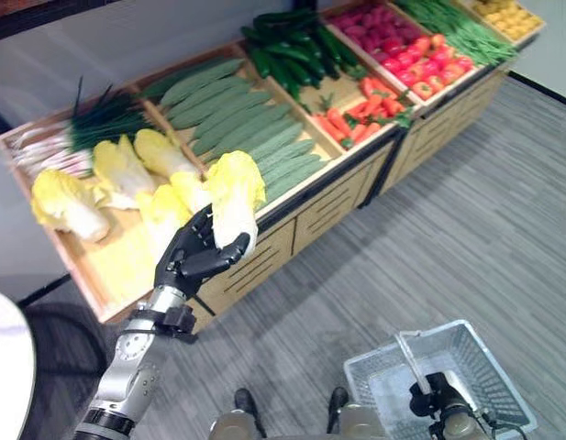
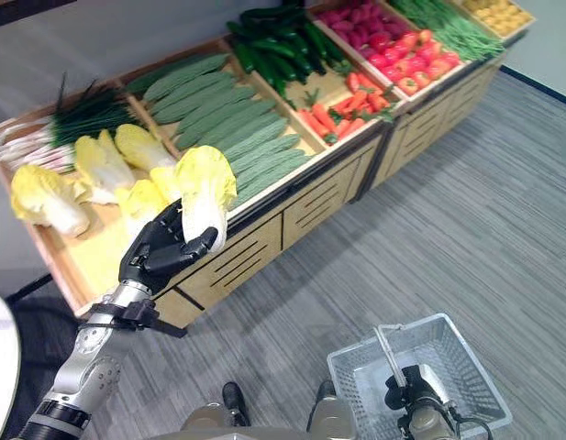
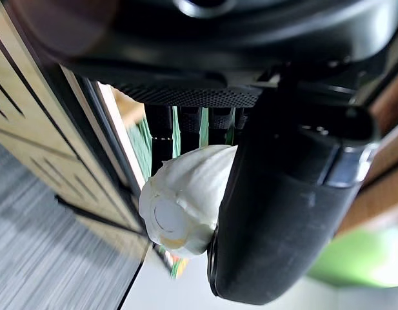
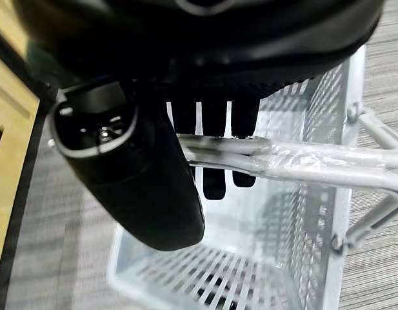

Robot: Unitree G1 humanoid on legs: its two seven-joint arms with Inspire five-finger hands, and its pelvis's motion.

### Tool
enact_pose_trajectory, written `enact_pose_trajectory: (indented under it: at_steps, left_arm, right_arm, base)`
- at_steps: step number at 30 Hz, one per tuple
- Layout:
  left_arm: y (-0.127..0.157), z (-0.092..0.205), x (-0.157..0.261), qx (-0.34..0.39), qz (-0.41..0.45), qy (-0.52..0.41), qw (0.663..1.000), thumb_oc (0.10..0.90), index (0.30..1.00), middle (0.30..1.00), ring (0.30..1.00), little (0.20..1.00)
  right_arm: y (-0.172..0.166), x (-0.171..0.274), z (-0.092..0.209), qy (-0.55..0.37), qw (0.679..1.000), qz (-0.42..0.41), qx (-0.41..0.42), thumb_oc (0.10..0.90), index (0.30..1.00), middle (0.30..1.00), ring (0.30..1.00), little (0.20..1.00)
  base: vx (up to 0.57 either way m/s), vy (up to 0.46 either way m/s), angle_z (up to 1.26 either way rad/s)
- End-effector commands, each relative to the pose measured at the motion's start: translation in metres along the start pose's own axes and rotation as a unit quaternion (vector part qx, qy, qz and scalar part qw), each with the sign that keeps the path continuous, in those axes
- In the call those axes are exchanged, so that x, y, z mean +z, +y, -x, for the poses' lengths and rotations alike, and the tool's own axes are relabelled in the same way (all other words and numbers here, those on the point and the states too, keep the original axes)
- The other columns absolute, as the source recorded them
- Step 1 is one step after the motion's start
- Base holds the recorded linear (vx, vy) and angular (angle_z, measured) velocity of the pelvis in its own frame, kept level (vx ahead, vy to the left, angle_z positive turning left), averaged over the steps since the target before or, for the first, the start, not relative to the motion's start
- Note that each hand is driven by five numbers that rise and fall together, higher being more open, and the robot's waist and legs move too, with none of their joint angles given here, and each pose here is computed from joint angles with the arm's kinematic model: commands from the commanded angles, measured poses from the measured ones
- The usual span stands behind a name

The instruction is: Get the vegetables into the basket

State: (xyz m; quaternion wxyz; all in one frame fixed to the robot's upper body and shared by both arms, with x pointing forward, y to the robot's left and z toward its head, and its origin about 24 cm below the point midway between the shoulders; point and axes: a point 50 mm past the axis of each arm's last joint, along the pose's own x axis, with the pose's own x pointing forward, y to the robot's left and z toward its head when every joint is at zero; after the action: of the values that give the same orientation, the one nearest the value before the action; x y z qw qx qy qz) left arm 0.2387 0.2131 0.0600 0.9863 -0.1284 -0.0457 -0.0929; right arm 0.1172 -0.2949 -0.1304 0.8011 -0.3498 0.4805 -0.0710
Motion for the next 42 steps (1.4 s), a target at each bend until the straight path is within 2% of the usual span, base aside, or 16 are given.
enact_pose_trajectory:
  at_steps: [1, 11, 18, 21, 25, 31, 34, 38, 42]
  left_arm:
    - [-0.018, -0.009, 0.05, -0.061, -0.021, -0.127, 0.99, 0.4, 0.3, 0.3, 0.3, 0.3]
    - [-0.035, -0.02, 0.039, -0.084, 0.018, -0.114, 0.99, 0.4, 0.3, 0.3, 0.3, 0.3]
    - [-0.047, -0.026, 0.036, -0.1, 0.018, -0.118, 0.988, 0.4, 0.3, 0.3, 0.3, 0.3]
    - [-0.047, -0.025, 0.036, -0.097, 0.02, -0.123, 0.987, 0.4, 0.3, 0.3, 0.3, 0.3]
    - [-0.05, -0.022, 0.039, -0.114, 0.034, -0.124, 0.985, 0.4, 0.3, 0.3, 0.3, 0.3]
    - [-0.044, -0.022, 0.04, -0.112, 0.023, -0.117, 0.987, 0.4, 0.3, 0.3, 0.3, 0.3]
    - [-0.04, -0.019, 0.038, -0.113, 0.012, -0.106, 0.988, 0.4, 0.3, 0.3, 0.3, 0.3]
    - [-0.04, -0.012, 0.035, -0.127, 0.0, -0.087, 0.988, 0.4, 0.3, 0.3, 0.3, 0.3]
    - [-0.039, -0.009, 0.035, -0.132, -0.008, -0.079, 0.988, 0.4, 0.3, 0.3, 0.3, 0.3]
  right_arm:
    - [-0.005, 0.01, -0.002, -0.031, 0.999, 0.013, -0.015, 0.4, 0.3, 0.3, 0.3, 0.3]
    - [-0.019, -0.021, 0.004, 0.014, 0.999, -0.011, -0.049, 0.4, 0.3, 0.3, 0.3, 0.3]
    - [-0.046, -0.009, -0.004, -0.005, 0.996, 0.004, -0.087, 0.4, 0.3, 0.3, 0.3, 0.3]
    - [-0.046, -0.005, -0.004, -0.017, 0.996, 0.006, -0.088, 0.4, 0.3, 0.3, 0.3, 0.3]
    - [-0.029, -0.001, -0.002, -0.035, 0.998, 0.015, -0.059, 0.4, 0.3, 0.3, 0.3, 0.3]
    - [-0.021, 0.018, -0.004, -0.061, 0.997, 0.014, -0.05, 0.4, 0.3, 0.3, 0.3, 0.3]
    - [-0.023, 0.014, -0.005, -0.04, 0.998, 0.015, -0.054, 0.4, 0.3, 0.3, 0.3, 0.3]
    - [-0.042, -0.007, -0.007, 0.017, 0.997, 0.015, -0.077, 0.4, 0.3, 0.3, 0.3, 0.3]
    - [-0.057, -0.011, -0.008, 0.029, 0.995, 0.009, -0.098, 0.4, 0.3, 0.3, 0.3, 0.3]
  base:
    - [0.0, -0.226, -0.17]
    - [0.0, -0.183, -0.27]
    - [0.06, -0.121, -0.61]
    - [0.15, 0.096, -1.26]
    - [0.17, 0.265, -1.28]
    - [0.05, 0.202, -0.5]
    - [0.03, 0.089, -0.68]
    - [0.07, 0.029, -0.39]
    - [0.04, -0.055, -0.08]
